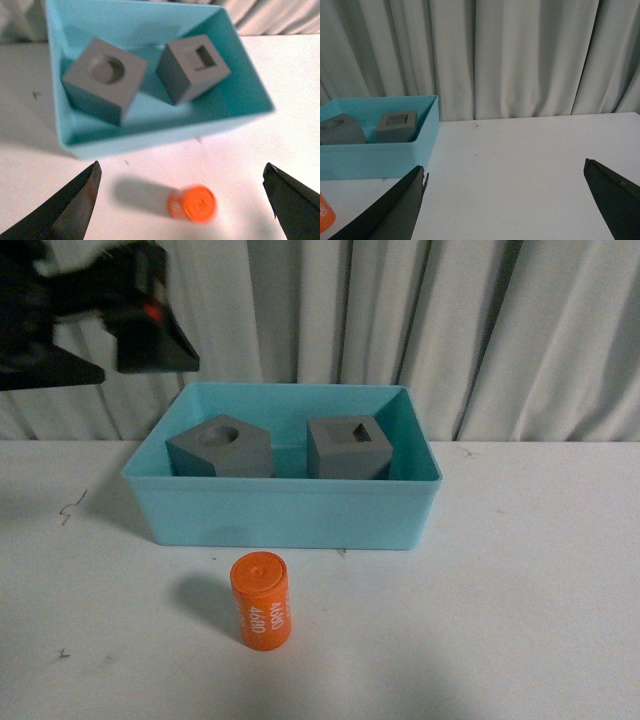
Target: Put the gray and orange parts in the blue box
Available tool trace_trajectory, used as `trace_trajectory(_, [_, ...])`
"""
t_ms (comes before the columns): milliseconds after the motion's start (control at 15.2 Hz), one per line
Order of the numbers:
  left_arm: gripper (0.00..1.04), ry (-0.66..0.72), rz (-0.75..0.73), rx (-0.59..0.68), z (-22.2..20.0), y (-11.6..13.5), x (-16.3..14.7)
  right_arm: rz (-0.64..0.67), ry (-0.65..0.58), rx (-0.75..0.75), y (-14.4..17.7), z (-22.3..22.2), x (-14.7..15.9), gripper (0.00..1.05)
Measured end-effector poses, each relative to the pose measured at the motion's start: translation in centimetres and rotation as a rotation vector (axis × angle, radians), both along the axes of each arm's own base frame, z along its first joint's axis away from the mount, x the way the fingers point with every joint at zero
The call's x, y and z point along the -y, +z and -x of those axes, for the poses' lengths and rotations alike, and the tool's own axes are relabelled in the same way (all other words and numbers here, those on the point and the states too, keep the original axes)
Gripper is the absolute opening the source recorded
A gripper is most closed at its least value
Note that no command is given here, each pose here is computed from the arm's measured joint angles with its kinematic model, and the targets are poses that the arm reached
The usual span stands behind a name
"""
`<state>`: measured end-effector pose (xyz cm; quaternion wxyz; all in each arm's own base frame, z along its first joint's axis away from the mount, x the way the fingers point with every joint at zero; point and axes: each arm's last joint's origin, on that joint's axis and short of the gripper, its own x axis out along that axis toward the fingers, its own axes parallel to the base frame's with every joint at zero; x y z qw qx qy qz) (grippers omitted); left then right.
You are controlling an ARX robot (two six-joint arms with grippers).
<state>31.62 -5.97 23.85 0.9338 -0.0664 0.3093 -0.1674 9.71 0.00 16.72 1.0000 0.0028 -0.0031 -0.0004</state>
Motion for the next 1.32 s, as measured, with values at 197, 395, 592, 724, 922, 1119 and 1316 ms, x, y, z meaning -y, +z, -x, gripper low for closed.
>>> trace_trajectory(197, [0.98, 0.064, 0.148, -0.190, 11.5, -2.5, -3.6, 0.000, 0.000, 0.000, 0.0, 0.0, 0.0, 0.98])
trace_trajectory(395, [0.94, 0.293, 0.093, -0.145, 18.3, -7.8, -6.3, 0.000, 0.000, 0.000, 0.0, 0.0, 0.0, 0.98])
trace_trajectory(592, [0.30, 0.348, -0.116, 0.630, 20.6, -7.0, -6.0, 0.000, 0.000, 0.000, 0.0, 0.0, 0.0, 0.98])
trace_trajectory(724, [0.12, 0.349, -0.117, 0.644, 20.8, -6.9, -6.0, 0.000, 0.001, -0.001, 0.0, 0.0, 0.0, 0.98])
trace_trajectory(922, [0.02, 0.343, -0.125, 0.599, 21.8, -7.5, -6.0, 0.000, 0.001, -0.001, 0.0, 0.0, 0.0, 0.98])
trace_trajectory(1119, [0.02, 0.347, -0.121, 0.625, 21.9, -7.3, -6.0, 0.000, 0.001, -0.001, 0.0, 0.0, 0.0, 0.98])
trace_trajectory(1316, [0.02, 0.347, -0.121, 0.630, 21.9, -7.2, -6.0, 0.000, 0.001, 0.000, 0.0, 0.0, 0.0, 0.98])
